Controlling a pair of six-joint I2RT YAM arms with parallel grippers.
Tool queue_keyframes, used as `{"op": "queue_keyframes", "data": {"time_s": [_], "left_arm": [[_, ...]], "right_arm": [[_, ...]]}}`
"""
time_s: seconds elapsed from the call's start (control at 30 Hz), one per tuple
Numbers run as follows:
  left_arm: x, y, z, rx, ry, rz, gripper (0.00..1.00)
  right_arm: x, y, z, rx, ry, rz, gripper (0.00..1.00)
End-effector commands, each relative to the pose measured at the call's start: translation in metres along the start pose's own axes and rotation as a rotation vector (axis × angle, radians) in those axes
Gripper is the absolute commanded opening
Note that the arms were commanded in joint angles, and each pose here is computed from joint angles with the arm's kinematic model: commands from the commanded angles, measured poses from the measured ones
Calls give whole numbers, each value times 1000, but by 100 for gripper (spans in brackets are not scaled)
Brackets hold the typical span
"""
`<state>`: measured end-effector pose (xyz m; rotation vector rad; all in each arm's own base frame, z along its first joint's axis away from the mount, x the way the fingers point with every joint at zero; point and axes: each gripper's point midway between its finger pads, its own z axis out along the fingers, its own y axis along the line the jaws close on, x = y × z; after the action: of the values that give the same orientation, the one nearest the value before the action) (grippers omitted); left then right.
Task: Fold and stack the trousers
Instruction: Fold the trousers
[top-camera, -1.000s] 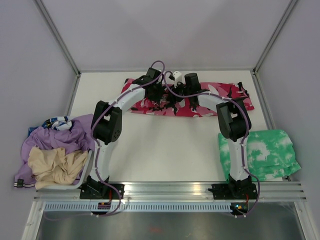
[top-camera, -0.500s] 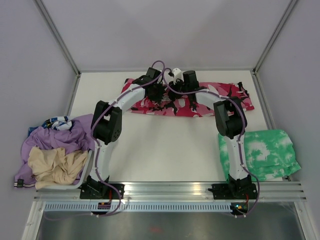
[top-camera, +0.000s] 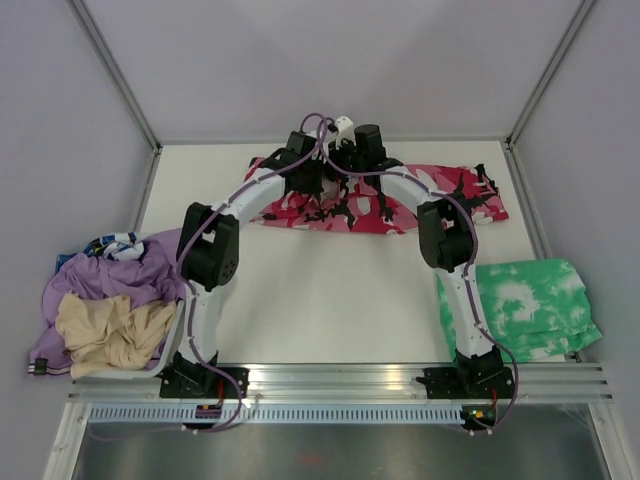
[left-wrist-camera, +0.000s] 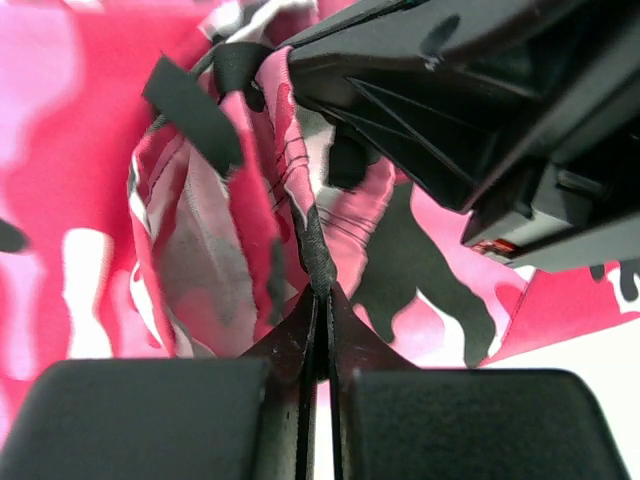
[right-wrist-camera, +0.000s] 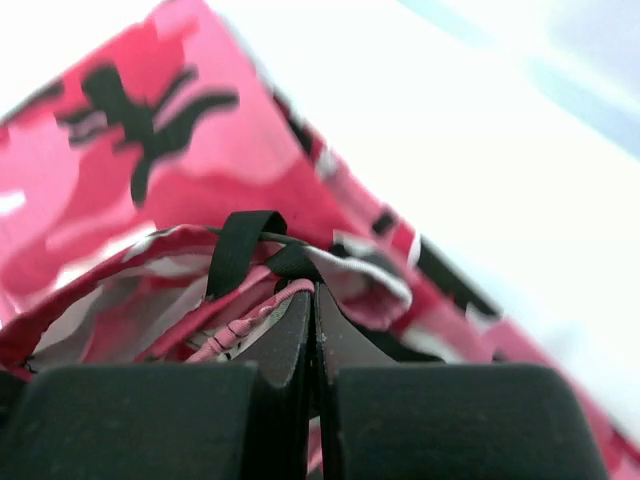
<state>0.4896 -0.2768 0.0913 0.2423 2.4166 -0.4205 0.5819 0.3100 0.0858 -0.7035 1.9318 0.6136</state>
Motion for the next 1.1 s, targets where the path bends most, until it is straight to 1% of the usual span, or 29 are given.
{"op": "queue_keyframes", "data": {"time_s": [0.0, 0.07, 0.1, 0.17, 0.23, 0.3, 0.33, 0.37, 0.43, 0.5, 0.6, 0.67, 0.87, 0.97, 1.07], "left_arm": [[-3, -6, -38, 15, 1, 64, 2], [-4, -4, -41, 7, -6, 72, 2], [-5, -5, -42, 8, -8, 72, 2], [-7, -10, -46, 31, -12, 61, 2], [-9, -24, -53, 74, -18, 62, 2], [-6, -37, -57, 105, -25, 103, 2], [-1, -50, -58, 124, -21, 138, 2], [3, -54, -57, 129, -16, 179, 2], [19, -63, -52, 121, 24, 218, 2], [36, -64, -44, 98, 81, 232, 2], [37, -76, -45, 105, 89, 255, 2], [41, -82, -45, 114, 103, 270, 3], [65, -104, -37, 142, 151, 340, 4], [73, -102, -28, 126, 171, 331, 9], [76, -91, -19, 63, 175, 312, 18]], "right_arm": [[-71, -64, 0, 227, -221, -16, 0], [-66, -69, 9, 234, -222, -11, 0], [-76, -70, 10, 233, -243, -12, 0], [-71, -71, 14, 232, -238, -7, 0], [-64, -71, 15, 238, -223, -3, 0], [-54, -78, 15, 264, -205, 0, 0], [-53, -82, 14, 273, -205, 0, 0], [-51, -84, 14, 277, -205, 5, 0], [-48, -92, 13, 300, -207, 17, 0], [-47, -99, 11, 310, -208, 20, 0], [-46, -107, 7, 328, -204, 26, 0], [-45, -112, 4, 339, -209, 63, 0], [-35, -133, -6, 356, -205, 118, 0], [-30, -134, -9, 331, -187, 121, 0], [-32, -129, -15, 276, -187, 140, 0]]}}
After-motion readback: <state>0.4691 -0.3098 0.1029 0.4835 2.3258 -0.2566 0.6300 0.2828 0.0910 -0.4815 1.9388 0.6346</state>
